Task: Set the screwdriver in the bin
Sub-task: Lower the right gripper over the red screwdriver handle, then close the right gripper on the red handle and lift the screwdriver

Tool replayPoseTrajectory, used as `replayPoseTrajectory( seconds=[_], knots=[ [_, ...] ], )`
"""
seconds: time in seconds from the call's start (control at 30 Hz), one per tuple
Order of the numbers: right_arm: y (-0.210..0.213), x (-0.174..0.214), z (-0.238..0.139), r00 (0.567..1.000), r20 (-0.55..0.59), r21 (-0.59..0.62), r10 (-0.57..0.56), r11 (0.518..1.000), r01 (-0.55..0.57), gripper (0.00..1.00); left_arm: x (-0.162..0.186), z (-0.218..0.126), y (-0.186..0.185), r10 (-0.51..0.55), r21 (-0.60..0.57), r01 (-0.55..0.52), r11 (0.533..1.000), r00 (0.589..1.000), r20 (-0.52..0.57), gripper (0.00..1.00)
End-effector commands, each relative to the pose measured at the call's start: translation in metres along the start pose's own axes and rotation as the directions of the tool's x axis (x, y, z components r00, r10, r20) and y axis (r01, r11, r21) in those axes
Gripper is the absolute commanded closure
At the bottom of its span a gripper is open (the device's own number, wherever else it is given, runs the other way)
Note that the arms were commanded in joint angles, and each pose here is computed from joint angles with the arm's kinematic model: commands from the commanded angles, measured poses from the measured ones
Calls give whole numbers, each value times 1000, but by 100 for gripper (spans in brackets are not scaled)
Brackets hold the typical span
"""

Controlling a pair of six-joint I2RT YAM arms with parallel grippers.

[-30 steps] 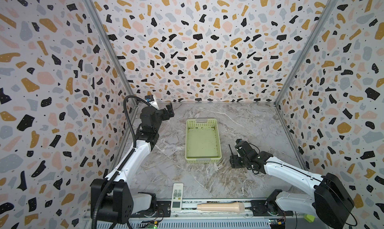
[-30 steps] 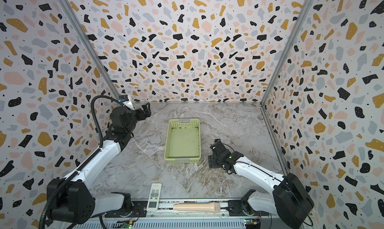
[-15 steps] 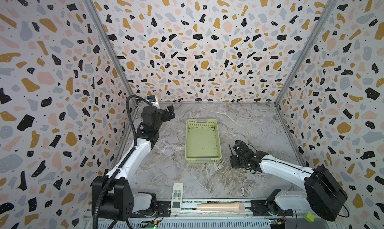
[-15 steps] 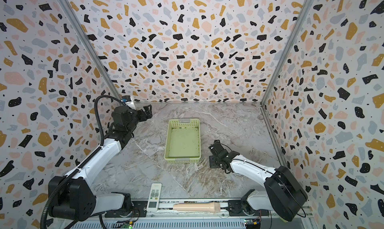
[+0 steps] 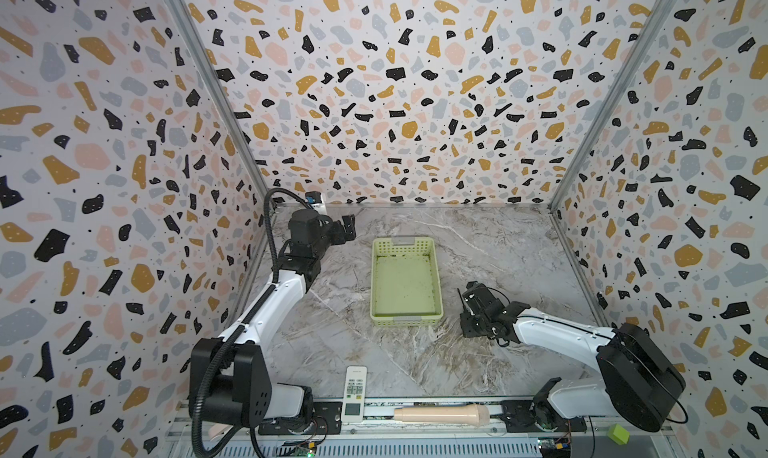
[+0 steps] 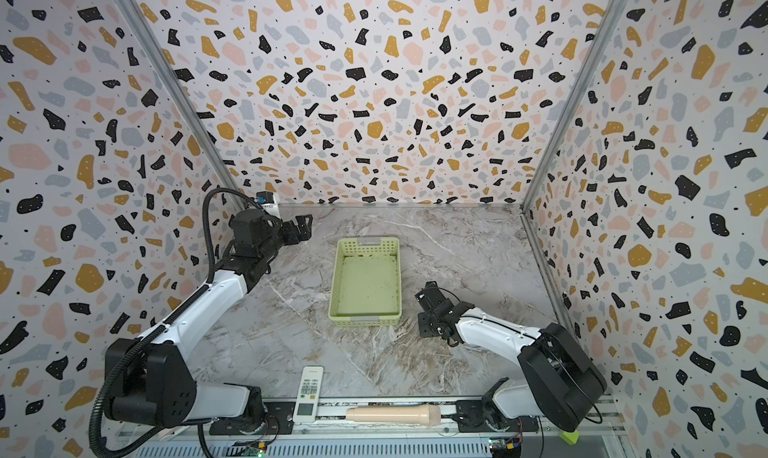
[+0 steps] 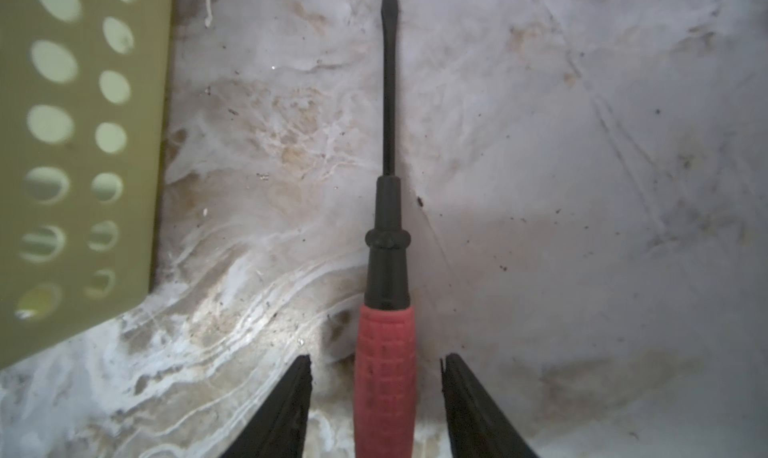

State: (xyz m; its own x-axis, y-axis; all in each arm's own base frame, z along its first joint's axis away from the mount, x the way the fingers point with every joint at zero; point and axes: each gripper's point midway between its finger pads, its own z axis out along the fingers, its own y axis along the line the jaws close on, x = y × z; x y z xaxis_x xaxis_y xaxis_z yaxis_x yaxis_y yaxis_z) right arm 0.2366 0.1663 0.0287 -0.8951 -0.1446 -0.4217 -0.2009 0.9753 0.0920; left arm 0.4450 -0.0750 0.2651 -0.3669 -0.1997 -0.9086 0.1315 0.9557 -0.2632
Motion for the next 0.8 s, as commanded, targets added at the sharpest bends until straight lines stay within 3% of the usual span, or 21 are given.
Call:
replayPoseTrajectory(
  seconds=[0.0, 0.27, 0.77],
  knots=[
    [2, -1, -1, 1000, 5, -15, -2, 1000, 2, 49, -19, -3, -7, 16, 21, -17, 1000, 999, 39, 0],
    [0, 0, 0, 999, 4, -54, 32, 998, -32, 53, -17, 0, -5, 10, 16, -11, 1000, 999, 32, 0],
    [-6, -3, 1, 1000, -8, -12, 14, 1000, -14, 64, -16, 0, -4, 3, 11, -3, 1000, 999, 32, 1]
  ],
)
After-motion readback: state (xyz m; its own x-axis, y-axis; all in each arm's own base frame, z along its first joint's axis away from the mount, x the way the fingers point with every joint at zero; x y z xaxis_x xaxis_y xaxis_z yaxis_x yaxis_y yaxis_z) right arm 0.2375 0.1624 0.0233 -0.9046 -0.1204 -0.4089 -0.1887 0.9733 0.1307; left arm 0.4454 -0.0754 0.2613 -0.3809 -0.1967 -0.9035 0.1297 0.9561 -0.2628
